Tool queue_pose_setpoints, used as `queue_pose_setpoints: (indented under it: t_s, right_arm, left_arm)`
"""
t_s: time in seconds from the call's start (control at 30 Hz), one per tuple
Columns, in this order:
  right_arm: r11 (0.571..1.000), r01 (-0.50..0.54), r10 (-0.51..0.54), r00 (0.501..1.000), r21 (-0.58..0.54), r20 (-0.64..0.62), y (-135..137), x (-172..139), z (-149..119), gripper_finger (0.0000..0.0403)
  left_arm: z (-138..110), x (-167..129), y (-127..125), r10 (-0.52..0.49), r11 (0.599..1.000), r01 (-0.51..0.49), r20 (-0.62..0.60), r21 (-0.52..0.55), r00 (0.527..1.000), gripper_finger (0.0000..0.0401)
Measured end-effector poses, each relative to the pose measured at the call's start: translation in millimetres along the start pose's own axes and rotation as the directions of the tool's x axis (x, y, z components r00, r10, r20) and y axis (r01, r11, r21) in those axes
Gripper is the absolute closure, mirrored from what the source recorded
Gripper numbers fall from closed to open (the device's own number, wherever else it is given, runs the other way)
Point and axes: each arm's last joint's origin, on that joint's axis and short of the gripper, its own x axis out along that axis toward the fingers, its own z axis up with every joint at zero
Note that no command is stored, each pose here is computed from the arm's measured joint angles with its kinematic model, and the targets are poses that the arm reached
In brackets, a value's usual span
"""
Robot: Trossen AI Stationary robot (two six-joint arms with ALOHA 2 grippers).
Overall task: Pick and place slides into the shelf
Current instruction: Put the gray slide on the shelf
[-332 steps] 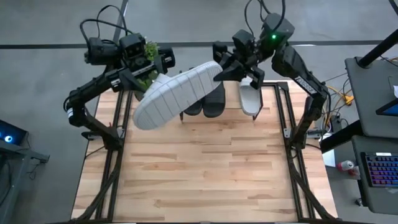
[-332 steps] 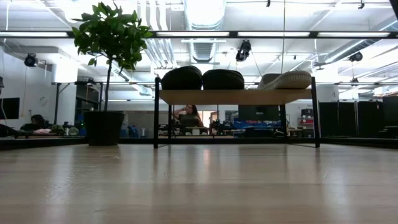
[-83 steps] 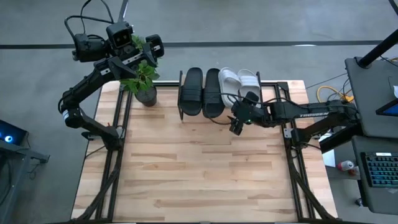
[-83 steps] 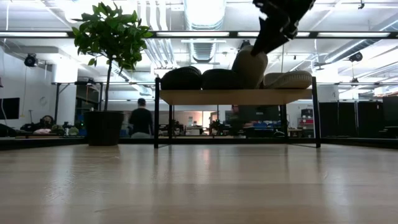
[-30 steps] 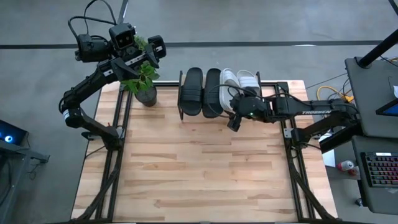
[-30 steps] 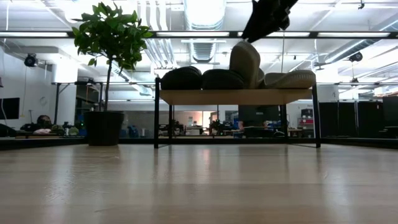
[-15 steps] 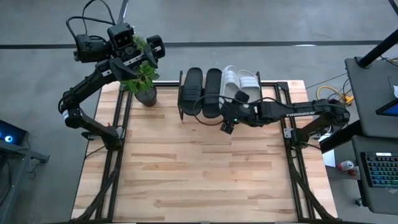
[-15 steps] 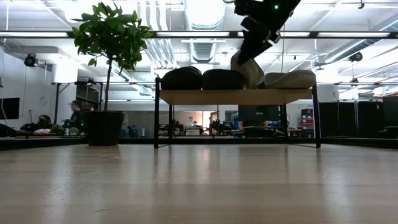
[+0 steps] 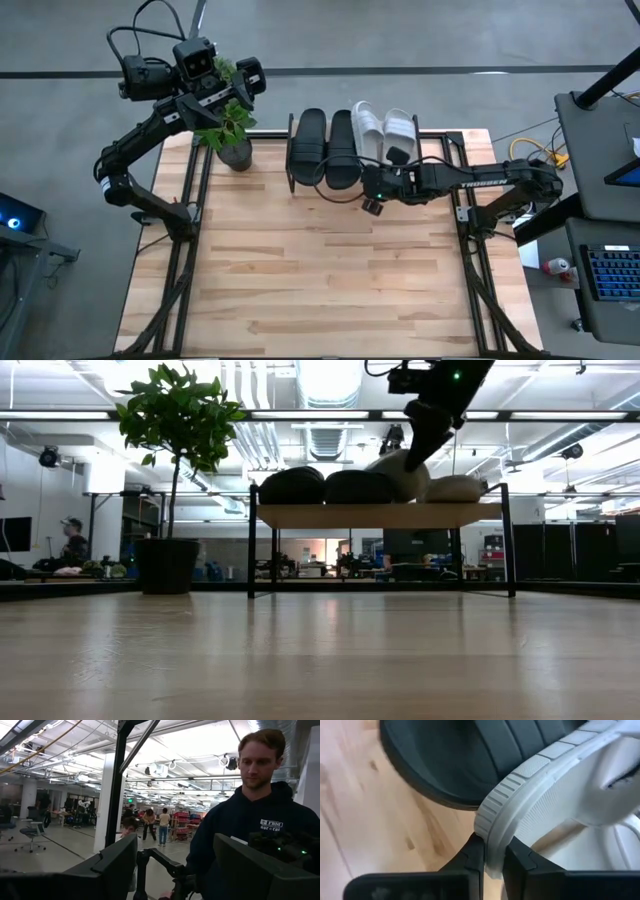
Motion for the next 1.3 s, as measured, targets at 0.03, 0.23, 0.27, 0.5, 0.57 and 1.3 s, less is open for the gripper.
queue_pose_setpoints:
  t_s: [0.03, 0.23, 0.27, 0.5, 0.57, 1.3]
  right_arm:
    - [1.0, 0.01, -0.01, 1.0, 0.006, 0.001, 0, 0, 0, 0.0372]
    - [1.0, 0.011, -0.011, 1.0, -0.012, 0.008, 0, -1, 0, 0.0367]
    - [1.0, -0.007, 0.007, 1.0, -0.021, 0.011, -1, -1, 1, 0.0363]
    - [0.987, -0.16, 0.158, 0.982, 0.015, 0.105, -6, -16, 8, 0.0307]
    - [0.978, -0.206, 0.2, 0.969, 0.026, 0.143, -9, -23, 9, 0.0284]
    - [0.989, -0.06, 0.032, 0.98, 0.135, 0.198, -52, -30, 11, 0.0165]
  left_arm:
    - [0, 0, 0, 0.0, 1.0, 0.0, 0.0, 0.0, 1.0, 0.0154]
    - [0, 0, 0, -0.002, 1.0, 0.002, 0.0, -0.001, 1.0, 0.0154]
    - [0, 0, 0, -0.002, 1.0, 0.002, 0.001, -0.001, 1.0, 0.0154]
    - [0, 1, 0, -0.004, 1.0, 0.004, 0.001, -0.001, 1.0, 0.0154]
    - [0, 1, 0, -0.004, 1.0, 0.004, 0.001, -0.001, 1.0, 0.0154]
    - [-1, 1, 0, -0.005, 1.0, 0.005, -0.003, -0.003, 1.0, 0.0154]
